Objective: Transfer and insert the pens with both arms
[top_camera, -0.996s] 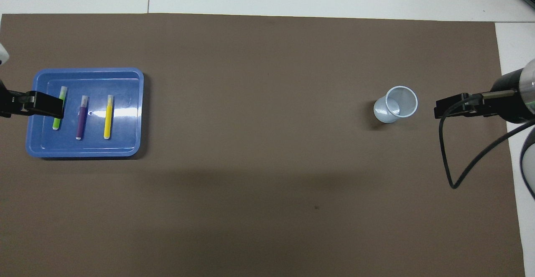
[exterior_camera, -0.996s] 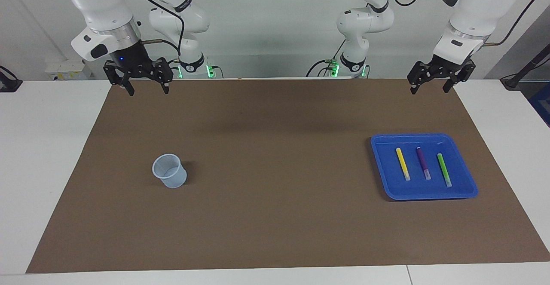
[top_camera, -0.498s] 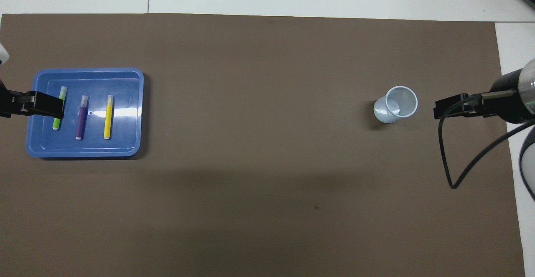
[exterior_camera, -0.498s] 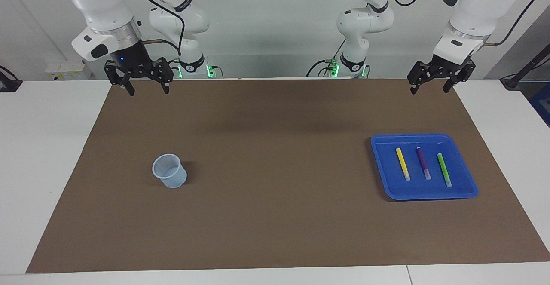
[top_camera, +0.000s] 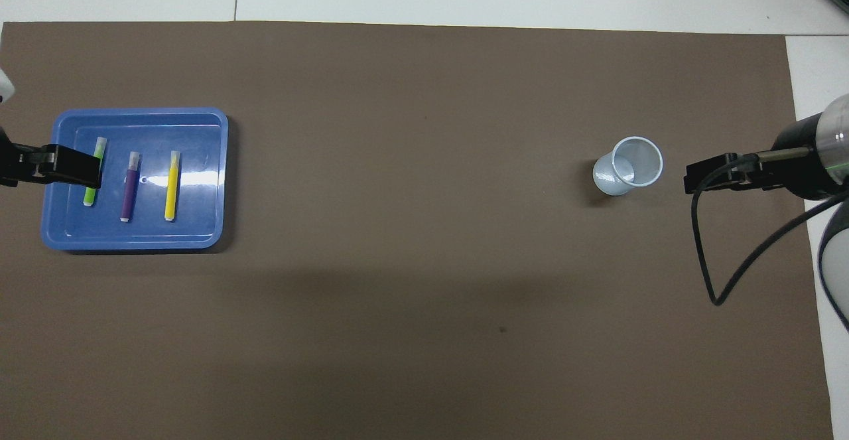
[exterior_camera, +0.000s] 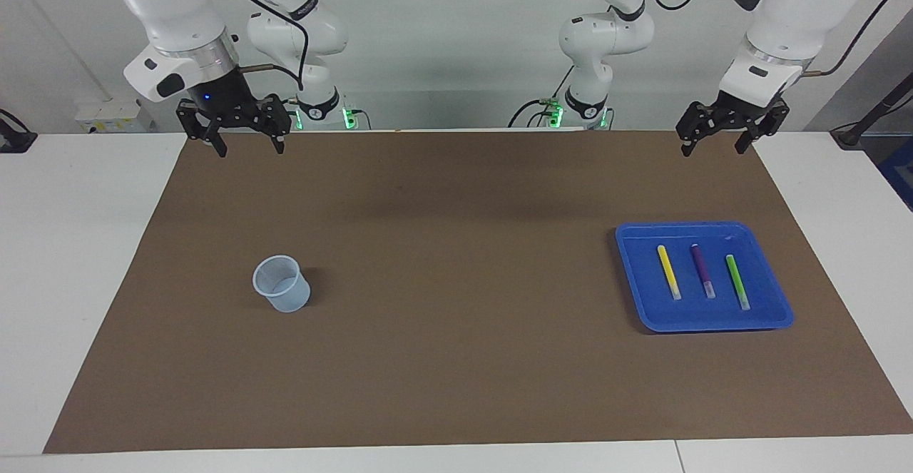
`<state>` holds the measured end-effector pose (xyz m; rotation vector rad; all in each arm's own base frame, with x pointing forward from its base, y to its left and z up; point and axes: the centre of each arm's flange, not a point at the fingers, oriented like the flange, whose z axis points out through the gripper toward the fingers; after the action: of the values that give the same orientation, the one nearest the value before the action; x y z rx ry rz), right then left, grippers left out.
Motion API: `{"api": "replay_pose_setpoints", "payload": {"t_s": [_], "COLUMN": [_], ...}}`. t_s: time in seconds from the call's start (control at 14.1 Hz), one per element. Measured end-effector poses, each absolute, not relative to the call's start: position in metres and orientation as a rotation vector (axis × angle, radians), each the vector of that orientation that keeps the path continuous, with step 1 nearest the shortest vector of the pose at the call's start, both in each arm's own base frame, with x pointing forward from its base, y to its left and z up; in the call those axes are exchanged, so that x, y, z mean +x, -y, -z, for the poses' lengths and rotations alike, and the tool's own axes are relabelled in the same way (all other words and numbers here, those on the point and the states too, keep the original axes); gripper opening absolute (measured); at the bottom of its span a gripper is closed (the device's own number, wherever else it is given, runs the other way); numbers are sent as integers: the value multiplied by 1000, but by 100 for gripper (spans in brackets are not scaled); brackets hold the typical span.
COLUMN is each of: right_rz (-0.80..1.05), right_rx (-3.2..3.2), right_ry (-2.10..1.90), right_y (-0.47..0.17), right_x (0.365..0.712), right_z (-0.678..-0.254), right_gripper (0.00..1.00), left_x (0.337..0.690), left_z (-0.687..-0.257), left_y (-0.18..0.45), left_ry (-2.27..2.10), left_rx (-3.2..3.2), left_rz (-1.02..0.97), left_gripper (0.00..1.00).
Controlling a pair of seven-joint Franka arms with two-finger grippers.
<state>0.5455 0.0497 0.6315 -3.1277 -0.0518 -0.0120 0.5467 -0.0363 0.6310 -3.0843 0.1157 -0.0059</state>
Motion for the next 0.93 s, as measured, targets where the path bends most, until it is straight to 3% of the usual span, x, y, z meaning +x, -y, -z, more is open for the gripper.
{"api": "replay_pose_setpoints", "payload": {"t_s": [0.93], "right_rz": [37], "right_rx": [-3125], "right_ry": [131], "right_y": [-51], "right_x": [547], "right_z": [-633], "right_gripper": [100], "left_x": [547], "left_z": [-631], "left_y": [36], "left_ry": [-116], "left_rx": [-3084], "left_rz": [6], "left_gripper": [100]}}
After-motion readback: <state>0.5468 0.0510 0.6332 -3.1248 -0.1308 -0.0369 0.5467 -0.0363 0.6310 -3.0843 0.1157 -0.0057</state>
